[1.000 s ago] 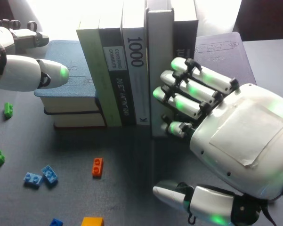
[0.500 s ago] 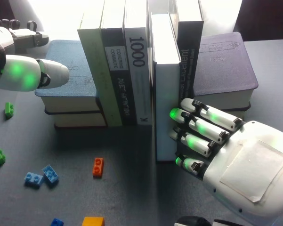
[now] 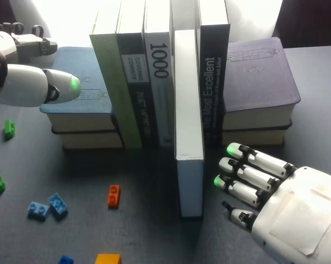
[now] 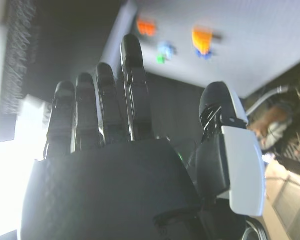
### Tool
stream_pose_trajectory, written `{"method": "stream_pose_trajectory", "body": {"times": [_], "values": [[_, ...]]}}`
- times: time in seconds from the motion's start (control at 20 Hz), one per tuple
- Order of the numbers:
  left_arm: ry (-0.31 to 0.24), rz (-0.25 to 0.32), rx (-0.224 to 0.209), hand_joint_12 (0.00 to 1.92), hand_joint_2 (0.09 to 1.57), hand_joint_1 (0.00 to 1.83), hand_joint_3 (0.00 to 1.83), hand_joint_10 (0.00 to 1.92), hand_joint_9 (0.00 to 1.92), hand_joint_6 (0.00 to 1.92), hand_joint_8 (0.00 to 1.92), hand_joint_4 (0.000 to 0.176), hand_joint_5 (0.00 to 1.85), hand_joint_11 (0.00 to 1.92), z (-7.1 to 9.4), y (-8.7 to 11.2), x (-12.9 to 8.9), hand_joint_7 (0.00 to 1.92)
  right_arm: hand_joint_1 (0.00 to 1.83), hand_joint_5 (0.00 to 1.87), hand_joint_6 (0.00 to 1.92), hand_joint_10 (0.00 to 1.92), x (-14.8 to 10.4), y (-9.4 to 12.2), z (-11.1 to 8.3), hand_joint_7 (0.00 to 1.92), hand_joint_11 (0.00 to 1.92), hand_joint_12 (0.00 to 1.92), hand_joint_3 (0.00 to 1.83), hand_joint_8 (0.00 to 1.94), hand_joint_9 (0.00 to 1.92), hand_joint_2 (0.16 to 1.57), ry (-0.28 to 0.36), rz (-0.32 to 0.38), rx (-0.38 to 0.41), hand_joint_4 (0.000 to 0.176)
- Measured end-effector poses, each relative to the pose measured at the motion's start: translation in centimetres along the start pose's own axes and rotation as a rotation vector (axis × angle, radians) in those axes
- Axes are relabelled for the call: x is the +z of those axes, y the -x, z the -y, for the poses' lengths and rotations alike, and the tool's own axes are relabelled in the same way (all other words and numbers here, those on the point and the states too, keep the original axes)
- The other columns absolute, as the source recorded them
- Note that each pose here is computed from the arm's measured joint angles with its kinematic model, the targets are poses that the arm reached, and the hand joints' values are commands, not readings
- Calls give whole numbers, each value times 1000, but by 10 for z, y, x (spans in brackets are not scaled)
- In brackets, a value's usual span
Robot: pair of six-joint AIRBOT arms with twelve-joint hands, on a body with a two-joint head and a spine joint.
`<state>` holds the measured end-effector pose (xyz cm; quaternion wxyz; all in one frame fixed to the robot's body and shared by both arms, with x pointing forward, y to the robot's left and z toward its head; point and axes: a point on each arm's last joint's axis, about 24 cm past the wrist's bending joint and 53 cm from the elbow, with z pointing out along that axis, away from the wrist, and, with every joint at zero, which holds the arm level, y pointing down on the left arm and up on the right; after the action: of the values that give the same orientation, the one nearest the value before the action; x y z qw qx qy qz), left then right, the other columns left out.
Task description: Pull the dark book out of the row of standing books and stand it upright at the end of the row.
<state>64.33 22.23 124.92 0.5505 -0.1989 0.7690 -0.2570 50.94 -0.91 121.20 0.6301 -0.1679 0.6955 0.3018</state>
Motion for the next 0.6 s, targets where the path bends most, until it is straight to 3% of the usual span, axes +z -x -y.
{"method": "stream_pose_trajectory", "body": {"times": [0.1, 0.25, 0.4, 0.5, 0.6], "values": [[1, 0, 0, 354, 1258, 0, 6, 14, 54, 9, 10, 46, 58, 0, 0, 0, 0, 65, 0, 681, 1, 7, -2, -8, -3, 281, 0, 323, 0, 1, 167, 1194, 6, -18, -30, 0], [3, 1, 0, 423, 1265, 0, 4, 15, 84, 8, 8, 43, 76, 0, -1, 0, 0, 100, 0, 655, 2, 10, -9, -8, -6, 271, 0, 398, 1, 0, 186, 1200, 2, -27, -23, 0], [2, 1, 0, 880, 1234, 0, 0, 46, 247, 22, 24, 67, 164, 0, -1, 0, 0, 250, 13, 678, 9, 41, -15, 7, 0, 416, 0, 929, 0, 19, 338, 1198, -54, 3, -9, 0], [3, 1, 0, 1334, 1289, 0, 12, 105, 424, 47, 52, 45, 275, 0, -1, 0, 0, 414, 59, 737, 16, 105, -20, 31, 4, 616, 46, 1295, 2, 25, 604, 1217, -83, 65, 8, 0], [2, 1, 0, 1557, 1313, 0, 11, 170, 534, 75, 69, 38, 402, 0, 0, 0, 0, 539, 92, 813, 17, 261, -22, 53, 6, 797, 144, 1452, 0, 18, 745, 1224, -94, 128, 6, 0]]}}
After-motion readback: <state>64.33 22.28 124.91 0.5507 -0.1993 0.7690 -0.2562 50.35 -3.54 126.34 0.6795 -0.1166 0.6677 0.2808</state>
